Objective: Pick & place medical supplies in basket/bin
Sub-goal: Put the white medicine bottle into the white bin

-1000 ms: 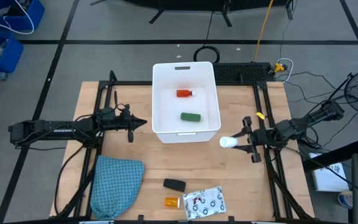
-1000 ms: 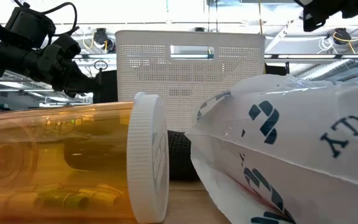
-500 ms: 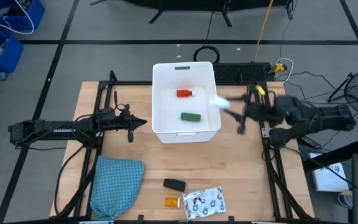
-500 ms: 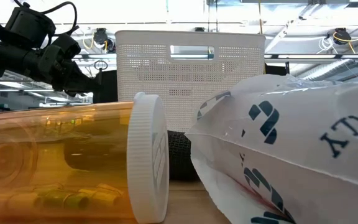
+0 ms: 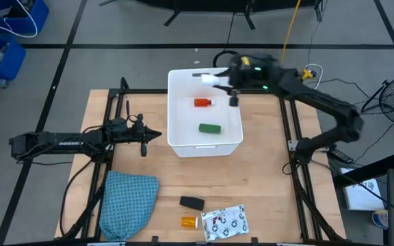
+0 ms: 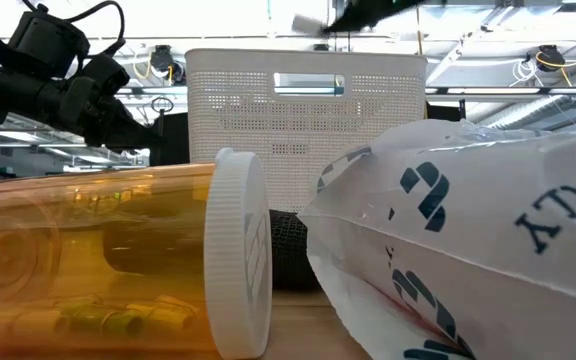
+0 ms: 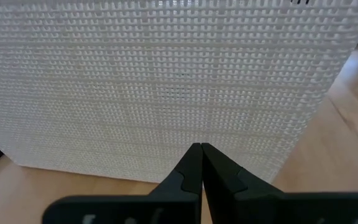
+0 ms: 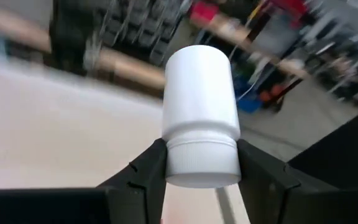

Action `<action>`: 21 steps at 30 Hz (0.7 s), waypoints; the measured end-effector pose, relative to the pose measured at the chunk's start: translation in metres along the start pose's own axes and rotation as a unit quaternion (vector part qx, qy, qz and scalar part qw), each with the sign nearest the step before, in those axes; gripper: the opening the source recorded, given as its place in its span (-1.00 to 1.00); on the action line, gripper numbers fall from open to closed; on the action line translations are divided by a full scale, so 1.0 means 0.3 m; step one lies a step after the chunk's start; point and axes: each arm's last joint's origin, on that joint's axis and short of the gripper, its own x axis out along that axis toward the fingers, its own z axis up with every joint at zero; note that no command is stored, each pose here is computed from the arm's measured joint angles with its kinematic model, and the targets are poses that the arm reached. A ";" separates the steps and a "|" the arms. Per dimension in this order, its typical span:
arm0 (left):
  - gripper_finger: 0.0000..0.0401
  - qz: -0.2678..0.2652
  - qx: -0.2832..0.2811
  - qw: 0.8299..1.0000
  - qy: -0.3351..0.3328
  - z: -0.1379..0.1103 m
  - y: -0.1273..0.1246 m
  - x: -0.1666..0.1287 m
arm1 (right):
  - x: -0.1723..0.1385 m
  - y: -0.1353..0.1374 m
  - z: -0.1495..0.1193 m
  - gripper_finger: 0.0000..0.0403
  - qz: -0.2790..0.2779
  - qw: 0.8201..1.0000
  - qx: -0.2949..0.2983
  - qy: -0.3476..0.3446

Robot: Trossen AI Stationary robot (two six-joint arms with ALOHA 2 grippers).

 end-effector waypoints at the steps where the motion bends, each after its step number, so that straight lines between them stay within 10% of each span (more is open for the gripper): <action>1: -0.96 0.000 0.004 1.000 0.001 -0.001 0.000 0.000 | 0.042 -0.004 -0.033 -0.25 0.011 1.000 -0.010 0.014; 21: -0.96 -0.002 0.029 0.999 0.019 -0.013 -0.001 0.000 | 0.469 0.124 -0.426 -0.24 0.151 0.974 -0.044 0.162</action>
